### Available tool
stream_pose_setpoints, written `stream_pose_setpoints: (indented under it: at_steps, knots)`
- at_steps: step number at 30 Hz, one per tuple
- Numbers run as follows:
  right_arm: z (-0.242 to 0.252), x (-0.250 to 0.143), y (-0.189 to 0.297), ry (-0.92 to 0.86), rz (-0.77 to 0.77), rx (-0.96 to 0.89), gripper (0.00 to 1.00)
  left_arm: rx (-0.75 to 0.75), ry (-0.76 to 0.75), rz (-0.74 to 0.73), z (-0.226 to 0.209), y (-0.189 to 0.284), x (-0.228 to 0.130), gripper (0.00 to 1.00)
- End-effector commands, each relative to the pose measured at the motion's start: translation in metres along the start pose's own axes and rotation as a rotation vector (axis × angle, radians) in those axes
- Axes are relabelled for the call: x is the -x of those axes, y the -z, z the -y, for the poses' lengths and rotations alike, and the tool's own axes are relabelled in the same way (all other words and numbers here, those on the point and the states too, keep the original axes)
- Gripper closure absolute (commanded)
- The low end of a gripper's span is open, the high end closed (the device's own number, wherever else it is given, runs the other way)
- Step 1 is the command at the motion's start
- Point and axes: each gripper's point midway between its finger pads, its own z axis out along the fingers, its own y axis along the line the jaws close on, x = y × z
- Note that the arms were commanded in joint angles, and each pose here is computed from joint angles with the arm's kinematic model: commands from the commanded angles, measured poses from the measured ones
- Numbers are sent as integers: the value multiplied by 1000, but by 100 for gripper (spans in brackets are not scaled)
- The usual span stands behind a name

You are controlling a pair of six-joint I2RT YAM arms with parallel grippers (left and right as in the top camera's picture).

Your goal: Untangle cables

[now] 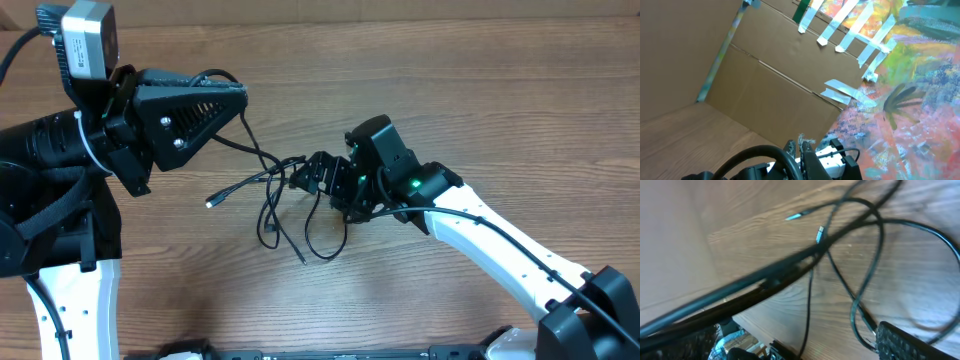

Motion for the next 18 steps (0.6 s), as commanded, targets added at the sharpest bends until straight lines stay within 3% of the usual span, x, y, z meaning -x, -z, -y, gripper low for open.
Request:
stream_pose_setpoints:
  at_steps: [1,9,18]
  knots:
    - [-4,-7,0,19,-43,22,5,-13,-58,11,13,-1,4,96]
    - [-69,-45,32,179,-343,414,21,-23,-200,-137,-12,-1,-18,96]
    - [-80,-13,40,125,-242,456,21,-26,-146,-195,-33,0,-26,96]
